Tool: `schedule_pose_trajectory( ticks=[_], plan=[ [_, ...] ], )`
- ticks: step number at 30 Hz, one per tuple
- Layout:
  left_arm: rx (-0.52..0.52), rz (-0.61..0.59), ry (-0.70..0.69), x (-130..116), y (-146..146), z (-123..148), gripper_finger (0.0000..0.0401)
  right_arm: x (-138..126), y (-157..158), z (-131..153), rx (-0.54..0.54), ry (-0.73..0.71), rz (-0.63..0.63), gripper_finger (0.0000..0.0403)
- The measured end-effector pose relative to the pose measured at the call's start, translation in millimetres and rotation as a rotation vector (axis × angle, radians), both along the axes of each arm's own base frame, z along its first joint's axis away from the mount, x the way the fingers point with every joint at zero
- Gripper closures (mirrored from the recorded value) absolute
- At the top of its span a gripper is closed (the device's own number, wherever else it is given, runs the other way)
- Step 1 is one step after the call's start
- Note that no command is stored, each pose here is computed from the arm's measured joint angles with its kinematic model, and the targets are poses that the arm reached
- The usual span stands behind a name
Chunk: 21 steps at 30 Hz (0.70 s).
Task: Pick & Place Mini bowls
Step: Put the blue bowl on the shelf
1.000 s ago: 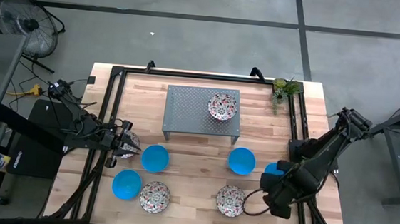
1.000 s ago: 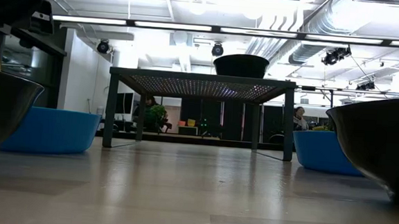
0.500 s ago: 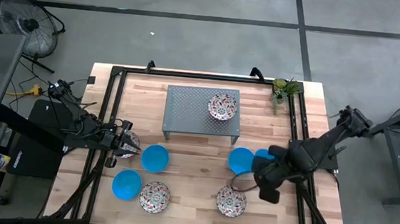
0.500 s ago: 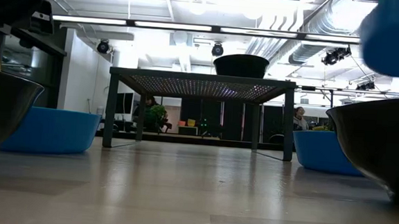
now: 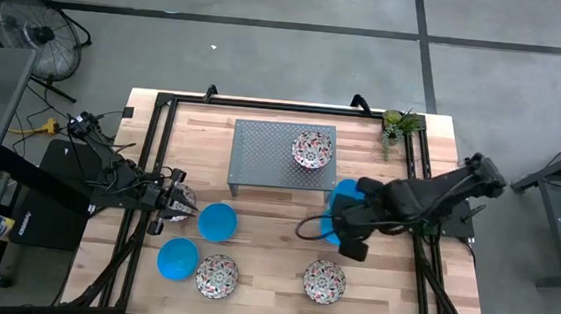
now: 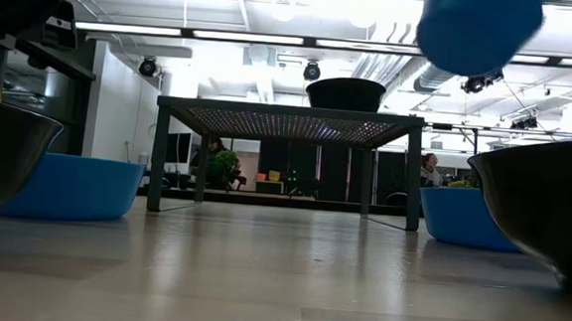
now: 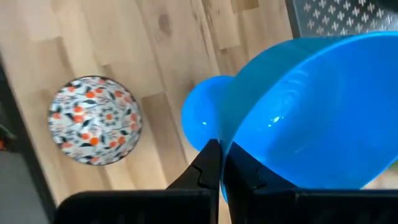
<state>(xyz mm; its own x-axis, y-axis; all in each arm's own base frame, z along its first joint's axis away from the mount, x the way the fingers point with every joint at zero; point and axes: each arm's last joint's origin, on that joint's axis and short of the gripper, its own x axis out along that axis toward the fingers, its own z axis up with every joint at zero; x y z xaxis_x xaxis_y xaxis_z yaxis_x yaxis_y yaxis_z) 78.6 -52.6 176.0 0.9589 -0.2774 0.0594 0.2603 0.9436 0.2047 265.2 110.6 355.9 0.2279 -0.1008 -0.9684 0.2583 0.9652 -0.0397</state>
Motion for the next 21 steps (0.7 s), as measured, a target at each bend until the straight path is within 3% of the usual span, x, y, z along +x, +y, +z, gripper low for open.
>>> schedule_pose_trajectory(
  ticks=[9, 16, 21],
  plan=[
    [-0.01, 0.05, 0.002, 0.4, 1.4, 0.2, 0.0335, 44.4, -9.8, -6.6, -0.076, 0.074, 0.098, 0.0403],
    [-0.018, 0.051, -0.004, 0.3, 1.5, 1.0, 0.0335, 55.3, -15.3, 6.7, -0.133, 0.021, 0.172, 0.0403],
    [-0.149, 0.073, -0.012, 0.2, 2.6, 5.2, 0.0335, 55.4, -15.5, 13.5, -0.16, -0.003, 0.221, 0.0403]
  ],
)
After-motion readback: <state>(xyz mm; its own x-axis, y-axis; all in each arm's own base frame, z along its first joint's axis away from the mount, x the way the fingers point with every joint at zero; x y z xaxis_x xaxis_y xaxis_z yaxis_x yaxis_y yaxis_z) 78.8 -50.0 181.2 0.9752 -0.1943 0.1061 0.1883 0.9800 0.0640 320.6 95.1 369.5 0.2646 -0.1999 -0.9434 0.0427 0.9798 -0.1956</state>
